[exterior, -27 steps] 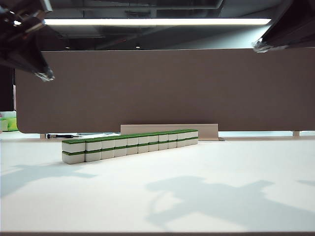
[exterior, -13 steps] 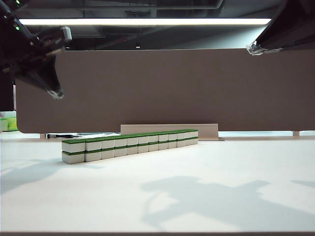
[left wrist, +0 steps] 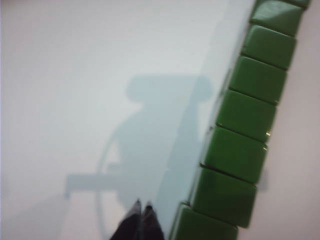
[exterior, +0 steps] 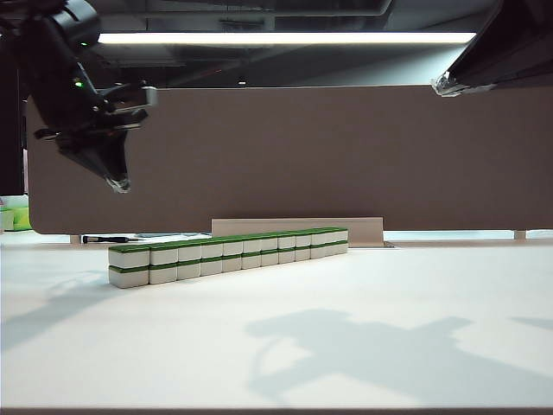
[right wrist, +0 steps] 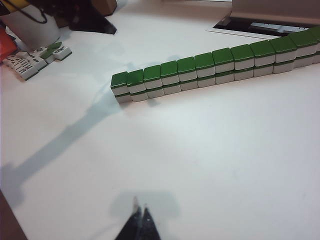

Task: Take a mahjong tile from the mahjong wall and then place it on the table close to you.

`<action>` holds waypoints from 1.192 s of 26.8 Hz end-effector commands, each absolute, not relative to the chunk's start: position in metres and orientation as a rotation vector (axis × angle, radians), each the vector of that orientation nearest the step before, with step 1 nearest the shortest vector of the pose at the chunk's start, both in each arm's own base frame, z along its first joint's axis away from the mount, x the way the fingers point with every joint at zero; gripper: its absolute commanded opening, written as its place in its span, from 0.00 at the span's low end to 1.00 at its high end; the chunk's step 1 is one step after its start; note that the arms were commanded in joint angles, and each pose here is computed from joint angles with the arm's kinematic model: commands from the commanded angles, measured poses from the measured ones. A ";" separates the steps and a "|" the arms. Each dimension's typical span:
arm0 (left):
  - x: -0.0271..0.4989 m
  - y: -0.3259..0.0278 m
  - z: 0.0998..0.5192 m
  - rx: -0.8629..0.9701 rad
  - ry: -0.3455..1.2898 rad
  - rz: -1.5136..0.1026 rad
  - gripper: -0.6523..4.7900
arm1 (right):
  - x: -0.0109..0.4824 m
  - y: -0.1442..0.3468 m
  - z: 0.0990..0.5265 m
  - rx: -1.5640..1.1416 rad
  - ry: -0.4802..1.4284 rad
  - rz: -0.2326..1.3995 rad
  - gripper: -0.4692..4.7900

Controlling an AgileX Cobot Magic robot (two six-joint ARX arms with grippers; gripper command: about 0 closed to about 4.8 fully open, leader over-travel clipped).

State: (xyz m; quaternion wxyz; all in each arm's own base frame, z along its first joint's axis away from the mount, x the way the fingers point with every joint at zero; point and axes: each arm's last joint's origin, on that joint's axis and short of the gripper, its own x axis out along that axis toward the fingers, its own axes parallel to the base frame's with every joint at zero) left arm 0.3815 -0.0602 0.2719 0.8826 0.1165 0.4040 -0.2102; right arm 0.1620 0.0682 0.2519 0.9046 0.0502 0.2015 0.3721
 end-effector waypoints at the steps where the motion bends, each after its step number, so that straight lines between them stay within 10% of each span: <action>1: 0.391 -0.063 0.274 0.298 0.921 -0.417 0.11 | 0.163 0.068 0.256 0.099 0.390 0.771 0.09; 23: 0.388 -0.079 0.272 0.162 1.209 -0.405 0.12 | 0.162 0.069 0.256 0.099 0.391 0.772 0.09; 32: 0.387 -0.079 0.272 0.293 1.183 -0.496 0.52 | 0.162 0.069 0.256 0.100 0.391 0.772 0.09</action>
